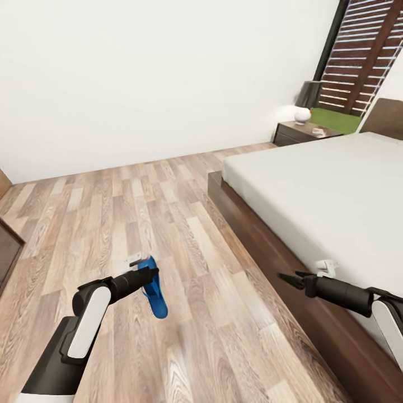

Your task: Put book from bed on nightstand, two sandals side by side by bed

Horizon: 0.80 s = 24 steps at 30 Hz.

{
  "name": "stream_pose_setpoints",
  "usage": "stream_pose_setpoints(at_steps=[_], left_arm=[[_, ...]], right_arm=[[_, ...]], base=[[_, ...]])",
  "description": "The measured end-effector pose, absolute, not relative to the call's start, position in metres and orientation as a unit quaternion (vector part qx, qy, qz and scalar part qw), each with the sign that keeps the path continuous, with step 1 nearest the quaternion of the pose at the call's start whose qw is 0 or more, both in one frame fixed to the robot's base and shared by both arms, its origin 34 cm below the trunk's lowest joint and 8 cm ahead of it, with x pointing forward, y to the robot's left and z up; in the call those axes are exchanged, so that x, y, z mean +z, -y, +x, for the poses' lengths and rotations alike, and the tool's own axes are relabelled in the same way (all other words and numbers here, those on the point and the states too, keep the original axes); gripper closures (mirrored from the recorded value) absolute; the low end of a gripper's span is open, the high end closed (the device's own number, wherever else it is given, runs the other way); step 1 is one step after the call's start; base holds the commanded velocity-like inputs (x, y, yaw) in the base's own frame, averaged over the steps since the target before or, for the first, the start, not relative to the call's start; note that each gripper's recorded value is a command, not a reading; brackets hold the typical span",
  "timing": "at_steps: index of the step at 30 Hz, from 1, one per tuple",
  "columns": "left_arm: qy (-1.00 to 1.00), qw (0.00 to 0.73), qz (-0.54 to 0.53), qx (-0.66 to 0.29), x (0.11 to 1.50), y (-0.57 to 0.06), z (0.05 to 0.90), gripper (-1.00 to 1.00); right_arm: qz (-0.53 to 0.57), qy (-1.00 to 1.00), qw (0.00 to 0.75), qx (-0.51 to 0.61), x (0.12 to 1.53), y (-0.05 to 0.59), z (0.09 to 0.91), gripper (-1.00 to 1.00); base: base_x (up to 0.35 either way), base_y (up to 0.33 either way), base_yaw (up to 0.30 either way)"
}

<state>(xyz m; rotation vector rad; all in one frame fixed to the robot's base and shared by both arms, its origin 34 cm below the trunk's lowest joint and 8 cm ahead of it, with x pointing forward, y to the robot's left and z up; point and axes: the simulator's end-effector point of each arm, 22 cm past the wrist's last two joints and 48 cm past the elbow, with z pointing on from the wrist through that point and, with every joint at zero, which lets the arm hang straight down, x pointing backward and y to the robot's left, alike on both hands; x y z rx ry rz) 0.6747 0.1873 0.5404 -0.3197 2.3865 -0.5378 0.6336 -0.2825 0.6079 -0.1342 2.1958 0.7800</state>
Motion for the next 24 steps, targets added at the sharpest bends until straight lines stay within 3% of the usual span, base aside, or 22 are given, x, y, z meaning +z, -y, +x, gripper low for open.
stream_pose_setpoints(at_steps=[24], left_arm=[[-0.913, 0.331, -0.121, -0.204, 0.5409, -0.1869, 0.6742, 1.00]], right_arm=[[-0.053, -0.864, 0.395, 0.308, 0.6101, 0.2825, 0.6339, -1.00]], base=[[0.000, 0.000, -0.294]])
